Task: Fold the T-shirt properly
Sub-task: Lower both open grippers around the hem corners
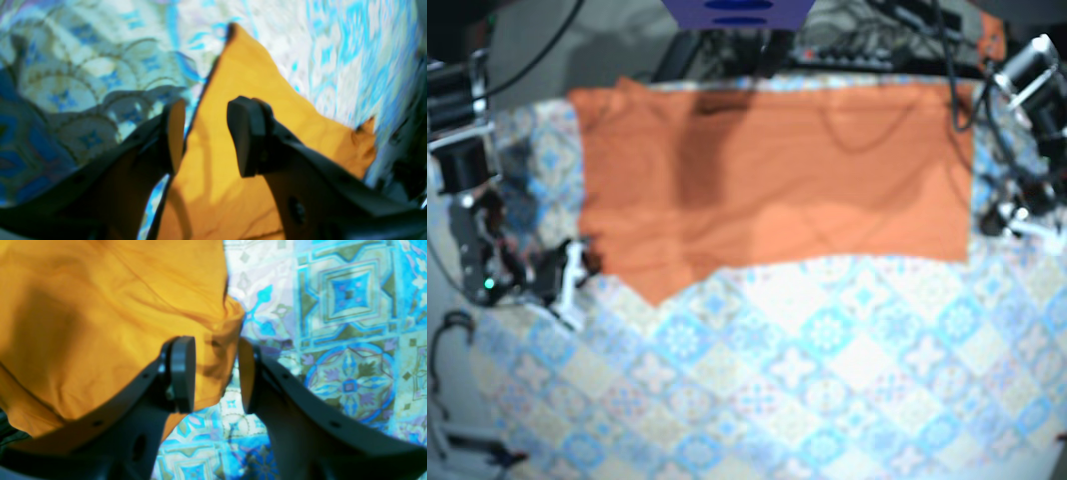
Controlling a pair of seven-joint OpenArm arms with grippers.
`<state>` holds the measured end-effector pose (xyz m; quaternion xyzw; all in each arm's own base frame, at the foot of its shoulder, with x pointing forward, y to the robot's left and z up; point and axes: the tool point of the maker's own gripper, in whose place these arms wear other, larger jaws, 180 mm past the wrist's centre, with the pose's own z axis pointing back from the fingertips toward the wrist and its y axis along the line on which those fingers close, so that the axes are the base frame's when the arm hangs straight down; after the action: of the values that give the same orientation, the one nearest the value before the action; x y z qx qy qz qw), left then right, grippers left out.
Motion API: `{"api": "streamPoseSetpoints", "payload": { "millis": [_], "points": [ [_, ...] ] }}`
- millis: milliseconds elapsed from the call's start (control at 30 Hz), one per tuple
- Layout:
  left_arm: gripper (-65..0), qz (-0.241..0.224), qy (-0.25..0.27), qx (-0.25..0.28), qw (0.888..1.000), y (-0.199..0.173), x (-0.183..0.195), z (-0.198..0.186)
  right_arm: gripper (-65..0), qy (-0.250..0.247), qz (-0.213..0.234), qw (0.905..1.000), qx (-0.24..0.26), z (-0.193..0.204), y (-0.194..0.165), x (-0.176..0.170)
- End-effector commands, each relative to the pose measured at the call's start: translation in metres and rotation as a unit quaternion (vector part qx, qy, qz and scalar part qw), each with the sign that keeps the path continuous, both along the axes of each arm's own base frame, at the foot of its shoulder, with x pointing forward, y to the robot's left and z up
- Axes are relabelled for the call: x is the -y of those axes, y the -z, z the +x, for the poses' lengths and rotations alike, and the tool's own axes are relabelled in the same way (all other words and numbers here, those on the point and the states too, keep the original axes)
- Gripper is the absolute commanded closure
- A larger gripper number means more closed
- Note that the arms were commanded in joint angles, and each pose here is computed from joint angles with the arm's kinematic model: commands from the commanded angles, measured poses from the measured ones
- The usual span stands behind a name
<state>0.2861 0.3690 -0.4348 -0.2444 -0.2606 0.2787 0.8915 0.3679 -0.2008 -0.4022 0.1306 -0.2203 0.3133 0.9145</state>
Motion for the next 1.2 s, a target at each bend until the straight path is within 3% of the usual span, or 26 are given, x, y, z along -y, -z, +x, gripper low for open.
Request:
{"api": "streamPoseSetpoints", "payload": {
  "millis": [0,133,367,500,733,1167],
  "points": [
    [-25.2,0.009,-0.017,0.015,1.000,-0.012,-0.019,0.005,-21.4,0.000,0.011,0.9996,0.027,0.015,-0.018,-0.002],
    [-25.2,-0.018,-0.049,0.024,0.998,-0.007,-0.019,0.017,-21.4,0.000,0.012,0.9995,0.028,0.016,-0.018,-0.002],
    [-25.2,-0.008,-0.022,0.054,0.998,-0.030,-0.007,0.060,-21.4,-0.001,0.013,0.9995,0.030,0.016,-0.019,-0.003],
    [-25.2,-0.034,-0.056,0.050,0.997,-0.028,-0.005,0.072,-21.4,-0.013,0.014,0.9989,0.044,0.019,-0.027,-0.010],
    [-25.2,-0.027,-0.082,0.019,0.996,-0.017,-0.009,0.073,-21.4,-0.019,0.014,0.9984,0.050,0.020,-0.031,-0.013],
    [-25.2,0.005,-0.071,-0.003,0.997,-0.009,-0.013,0.066,-21.4,-0.017,0.016,0.9986,0.048,0.017,-0.028,-0.013]
  ]
}}
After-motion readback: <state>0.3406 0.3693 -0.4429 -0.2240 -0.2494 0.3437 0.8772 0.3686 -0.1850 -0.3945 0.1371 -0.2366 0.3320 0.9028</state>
